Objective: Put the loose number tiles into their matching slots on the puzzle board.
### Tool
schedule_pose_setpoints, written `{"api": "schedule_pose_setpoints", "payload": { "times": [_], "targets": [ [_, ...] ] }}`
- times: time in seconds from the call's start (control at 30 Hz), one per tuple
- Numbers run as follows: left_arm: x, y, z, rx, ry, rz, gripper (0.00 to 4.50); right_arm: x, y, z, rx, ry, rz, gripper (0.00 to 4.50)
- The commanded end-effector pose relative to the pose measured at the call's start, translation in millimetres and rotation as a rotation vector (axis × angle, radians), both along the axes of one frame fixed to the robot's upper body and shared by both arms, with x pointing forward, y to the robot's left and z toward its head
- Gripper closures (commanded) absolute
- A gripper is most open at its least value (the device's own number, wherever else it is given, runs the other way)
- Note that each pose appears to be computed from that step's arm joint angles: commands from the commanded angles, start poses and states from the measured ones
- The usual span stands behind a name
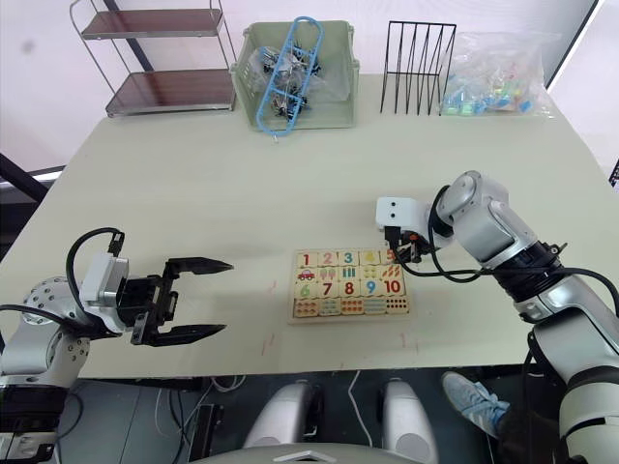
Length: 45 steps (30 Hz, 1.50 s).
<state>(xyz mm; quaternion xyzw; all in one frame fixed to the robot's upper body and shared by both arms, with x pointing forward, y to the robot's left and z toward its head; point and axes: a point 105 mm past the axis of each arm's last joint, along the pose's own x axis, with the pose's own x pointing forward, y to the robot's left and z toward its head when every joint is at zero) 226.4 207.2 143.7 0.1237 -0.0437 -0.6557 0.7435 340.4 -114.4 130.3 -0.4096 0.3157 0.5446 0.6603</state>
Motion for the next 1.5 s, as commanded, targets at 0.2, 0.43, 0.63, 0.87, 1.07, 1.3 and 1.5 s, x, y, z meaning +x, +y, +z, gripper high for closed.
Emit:
{"api": "schedule_pose_setpoints", "payload": {
  "times": [0.2,0.43,0.63,0.87,1.07,1.3,1.5],
  "targets": [
    [-2.5,2.9,1.3,0.010,-0.030,-0.012,0.00,2.1,3.0,6.4,0.010,-0.028,0.003,3.63],
    [-2.6,4.4,0.6,0.010,-0.030,-0.007,0.00,-0.1,4.4,5.0,0.013,-0.018,0.012,3.63],
    [-1.9,5.2,0.3,0.010,-0.030,-0.005,0.00,-2.1,4.0,4.5,0.007,-0.008,0.020,3.63],
    [-1.0,5.5,0.2,0.010,-0.033,-0.005,0.00,-2.4,4.1,4.6,0.007,-0.006,0.021,3.63],
    [-0.4,5.7,-0.2,0.011,-0.033,-0.006,0.00,-3.2,3.6,2.9,0.005,-0.006,0.029,3.63],
    [-0.1,5.9,-0.4,0.012,-0.034,-0.006,0.00,-4.0,1.1,3.7,-0.001,-0.012,0.047,0.62],
    [-0.7,6.8,-1.0,0.013,-0.036,-0.001,0.00,-4.2,-11.0,11.8,0.004,-0.019,0.033,0.05]
  ]
}}
